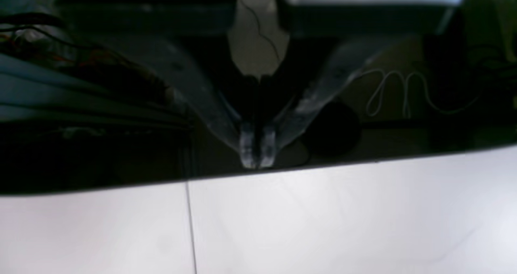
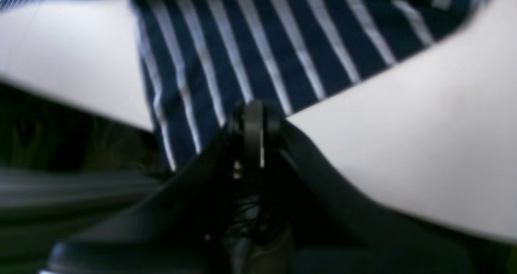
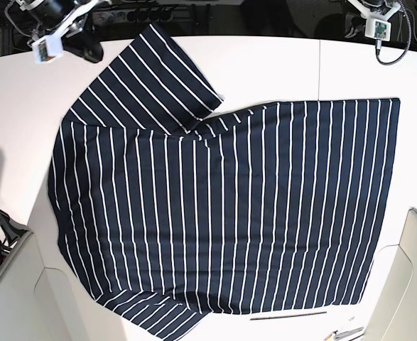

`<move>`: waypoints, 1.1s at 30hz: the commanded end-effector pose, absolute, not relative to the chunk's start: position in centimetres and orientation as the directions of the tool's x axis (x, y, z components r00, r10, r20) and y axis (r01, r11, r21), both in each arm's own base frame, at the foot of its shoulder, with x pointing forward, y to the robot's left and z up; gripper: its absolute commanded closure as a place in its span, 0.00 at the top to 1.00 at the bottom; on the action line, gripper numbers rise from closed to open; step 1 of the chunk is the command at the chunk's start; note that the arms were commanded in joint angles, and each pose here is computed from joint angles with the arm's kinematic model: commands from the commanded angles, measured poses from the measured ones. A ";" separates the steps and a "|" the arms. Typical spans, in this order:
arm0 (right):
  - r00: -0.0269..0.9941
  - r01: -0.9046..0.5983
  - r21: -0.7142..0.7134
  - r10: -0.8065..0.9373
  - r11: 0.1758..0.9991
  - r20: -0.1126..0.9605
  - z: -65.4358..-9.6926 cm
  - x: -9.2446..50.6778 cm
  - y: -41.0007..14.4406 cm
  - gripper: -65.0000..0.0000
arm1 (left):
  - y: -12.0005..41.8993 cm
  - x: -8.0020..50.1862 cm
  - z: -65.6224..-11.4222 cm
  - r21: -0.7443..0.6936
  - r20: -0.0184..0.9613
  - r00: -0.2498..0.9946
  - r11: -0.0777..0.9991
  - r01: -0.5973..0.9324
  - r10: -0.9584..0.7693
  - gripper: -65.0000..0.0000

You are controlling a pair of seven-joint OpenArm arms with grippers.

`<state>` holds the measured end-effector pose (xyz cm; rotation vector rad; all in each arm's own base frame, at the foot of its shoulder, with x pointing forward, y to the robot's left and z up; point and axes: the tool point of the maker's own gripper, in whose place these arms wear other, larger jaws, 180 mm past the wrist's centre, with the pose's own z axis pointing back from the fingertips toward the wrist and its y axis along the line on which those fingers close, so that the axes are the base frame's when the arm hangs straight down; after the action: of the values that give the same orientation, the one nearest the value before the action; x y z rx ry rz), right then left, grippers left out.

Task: Fold the T-shirt properly
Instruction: 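Move right gripper to the sleeve edge and left gripper to the shoulder corner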

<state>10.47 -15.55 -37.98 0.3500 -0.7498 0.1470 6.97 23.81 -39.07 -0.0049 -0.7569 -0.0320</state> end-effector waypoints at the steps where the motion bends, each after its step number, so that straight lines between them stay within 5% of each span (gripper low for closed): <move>1: 0.714 -0.225 0.263 -0.025 0.938 0.699 -37.4 11.3 -16.0 0.07 | 23.9 7.1 -38.4 0.009 0.702 0.712 0.999 0.032 -0.030 0.16; 5: 0.743 -0.156 0.259 -0.059 0.953 0.667 -38.0 12.6 -16.9 0.34 | 23.9 7.8 -38.3 0.011 0.712 0.701 0.999 0.033 -0.031 0.42; 9: 0.770 -0.115 0.253 -0.074 0.961 0.634 -38.6 13.1 -17.2 0.56 | 23.9 8.2 -38.3 0.012 0.715 0.698 0.999 0.034 -0.032 0.47; 30: 0.806 -0.044 0.387 -0.196 0.921 0.559 -40.0 11.8 -13.6 0.57 | 24.1 8.0 -39.0 0.017 0.677 0.735 0.999 0.039 -0.040 0.47; 33: 0.801 -0.035 0.391 -0.208 0.920 0.562 -40.0 12.0 -13.5 0.57 | 24.3 8.2 -39.0 0.024 0.676 0.735 0.999 0.048 -0.051 0.54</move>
<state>11.64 -13.49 -40.58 0.3944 -0.6148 -0.0988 8.04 24.10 -39.55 -0.0004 -0.7272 -0.0471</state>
